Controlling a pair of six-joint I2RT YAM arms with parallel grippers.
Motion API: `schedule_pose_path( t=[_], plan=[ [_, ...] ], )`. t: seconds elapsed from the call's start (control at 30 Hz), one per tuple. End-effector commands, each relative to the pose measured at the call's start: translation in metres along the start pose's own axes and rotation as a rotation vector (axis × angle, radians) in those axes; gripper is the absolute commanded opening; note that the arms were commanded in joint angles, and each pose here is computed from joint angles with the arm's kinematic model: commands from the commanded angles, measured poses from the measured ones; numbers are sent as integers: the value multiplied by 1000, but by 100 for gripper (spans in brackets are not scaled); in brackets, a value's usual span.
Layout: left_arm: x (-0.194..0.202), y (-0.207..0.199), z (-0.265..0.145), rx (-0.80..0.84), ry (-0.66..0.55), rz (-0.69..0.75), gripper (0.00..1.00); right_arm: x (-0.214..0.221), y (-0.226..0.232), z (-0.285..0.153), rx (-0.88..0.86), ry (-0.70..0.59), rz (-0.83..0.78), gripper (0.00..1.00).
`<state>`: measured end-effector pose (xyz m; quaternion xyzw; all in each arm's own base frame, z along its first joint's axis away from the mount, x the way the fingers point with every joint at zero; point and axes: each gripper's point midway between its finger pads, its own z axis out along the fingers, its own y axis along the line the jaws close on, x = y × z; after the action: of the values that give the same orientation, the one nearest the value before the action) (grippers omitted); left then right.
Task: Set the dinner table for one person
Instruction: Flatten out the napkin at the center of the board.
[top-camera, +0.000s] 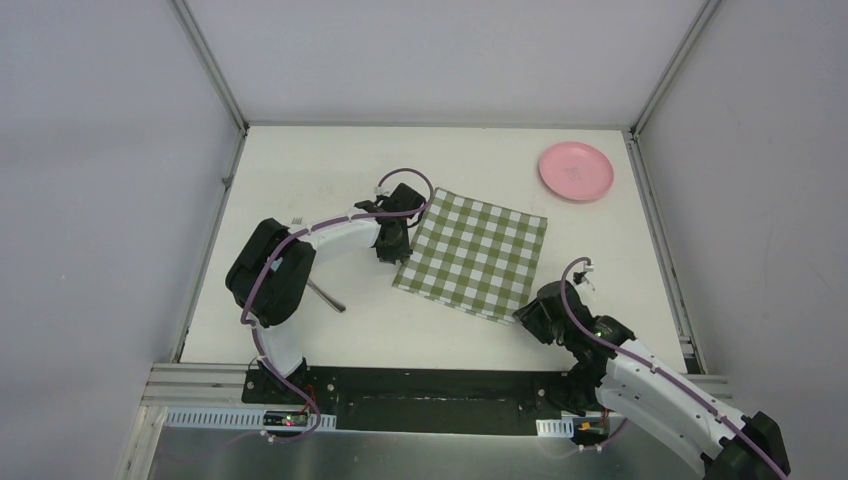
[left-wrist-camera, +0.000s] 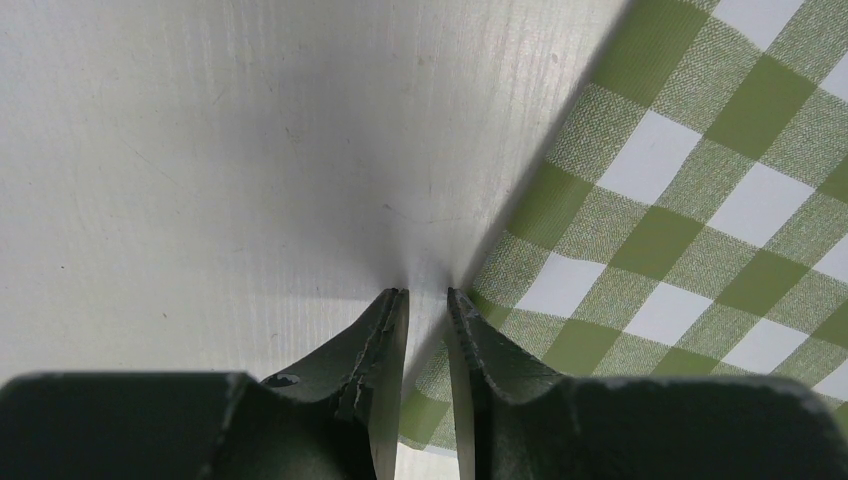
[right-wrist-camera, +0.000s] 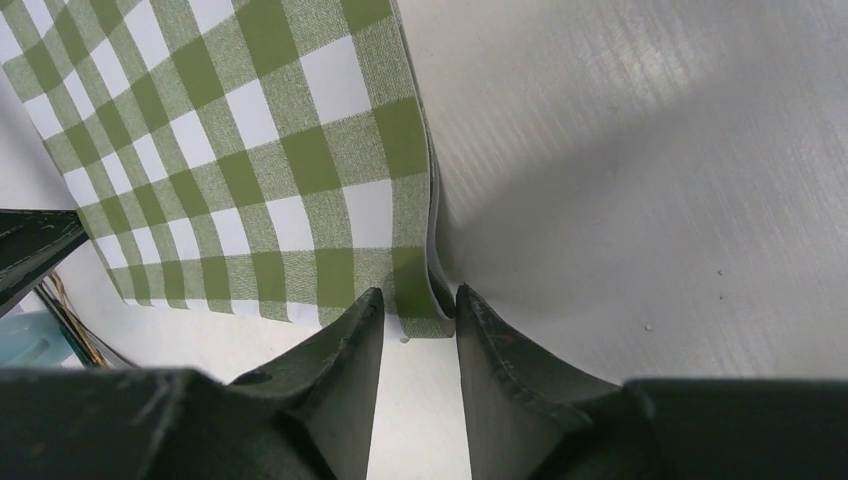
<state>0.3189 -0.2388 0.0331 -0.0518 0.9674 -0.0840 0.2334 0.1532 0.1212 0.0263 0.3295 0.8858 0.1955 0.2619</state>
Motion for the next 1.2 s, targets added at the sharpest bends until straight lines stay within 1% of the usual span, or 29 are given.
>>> schedule_pose_path(
  t=[0.0, 0.17, 0.27, 0.47, 0.5, 0.53, 0.73, 1.17],
  plan=[
    [-11, -15, -17, 49, -36, -12, 23, -5, 8, 2, -20, -27, 13, 36],
    [-12, -16, -21, 55, -42, -12, 23, -5, 9, 4, -24, -28, 13, 32],
    [-12, -16, -22, 57, -42, -11, 23, -6, 10, 5, -27, -35, 12, 27],
    [-10, -21, -25, 68, -43, -4, 23, -10, 15, 5, -36, -51, -3, 10],
    [-10, -22, -25, 69, -43, -2, 23, -11, 16, 5, -37, -54, -6, 3],
    [-9, -22, -26, 70, -43, -1, 23, -11, 17, 5, -37, -56, -10, 0],
    [-6, -27, -29, 79, -43, 8, 23, -16, 27, 4, -55, -72, -34, 0],
    [8, -40, -30, 92, -28, 30, 23, -37, 64, -14, -114, -126, -111, 0]
  ],
)
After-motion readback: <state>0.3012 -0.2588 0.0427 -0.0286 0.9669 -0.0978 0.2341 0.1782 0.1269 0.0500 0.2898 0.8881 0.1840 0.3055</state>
